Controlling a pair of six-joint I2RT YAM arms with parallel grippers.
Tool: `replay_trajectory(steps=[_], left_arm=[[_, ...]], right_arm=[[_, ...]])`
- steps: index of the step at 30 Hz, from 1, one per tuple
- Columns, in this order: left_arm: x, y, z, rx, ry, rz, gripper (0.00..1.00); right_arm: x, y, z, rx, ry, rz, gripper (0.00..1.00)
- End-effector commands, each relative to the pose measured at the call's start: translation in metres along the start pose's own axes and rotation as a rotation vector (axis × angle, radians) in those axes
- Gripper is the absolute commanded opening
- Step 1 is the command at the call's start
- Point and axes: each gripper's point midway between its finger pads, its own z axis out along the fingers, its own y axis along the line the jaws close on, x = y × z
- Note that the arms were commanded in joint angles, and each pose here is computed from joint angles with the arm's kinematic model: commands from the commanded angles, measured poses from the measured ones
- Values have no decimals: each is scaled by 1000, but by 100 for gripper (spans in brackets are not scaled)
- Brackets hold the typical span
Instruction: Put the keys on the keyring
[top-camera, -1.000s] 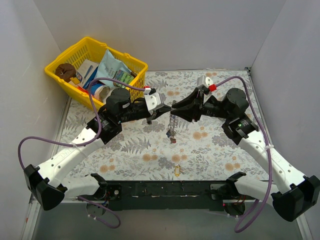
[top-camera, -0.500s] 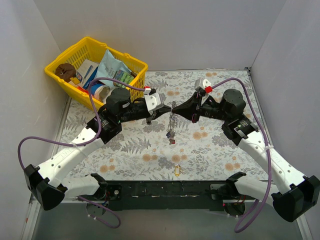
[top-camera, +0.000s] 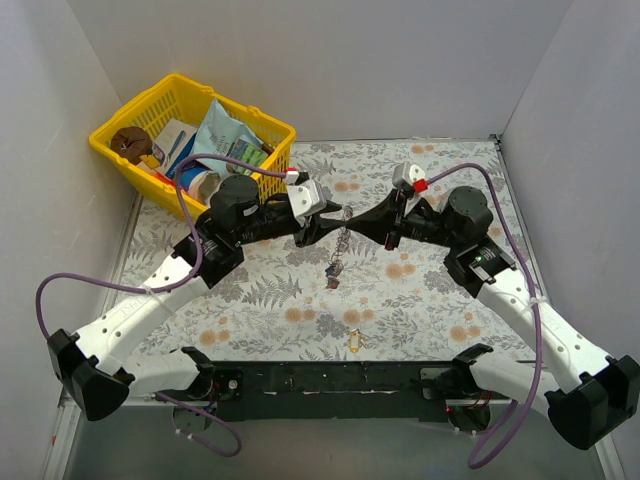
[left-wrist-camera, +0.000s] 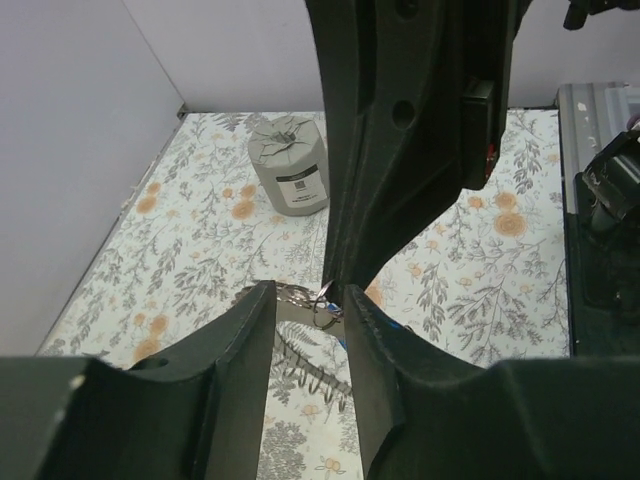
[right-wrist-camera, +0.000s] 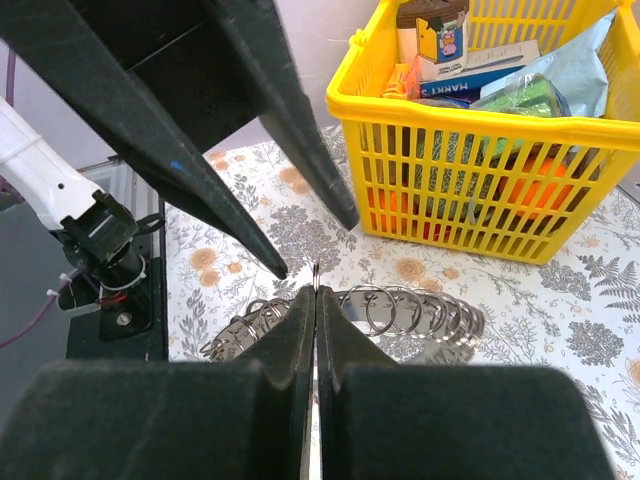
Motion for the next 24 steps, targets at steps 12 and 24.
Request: replay_trajectory(steps=[12,24], left_arm=[[-42,-7,-57,261,-280,-228,42],[-55,-17,-56,348,-389,-382,33]], right_arm=[[-58,49,-25,-175,-296,-149,1],[-67,58,-24,-255,-341,-118,1]])
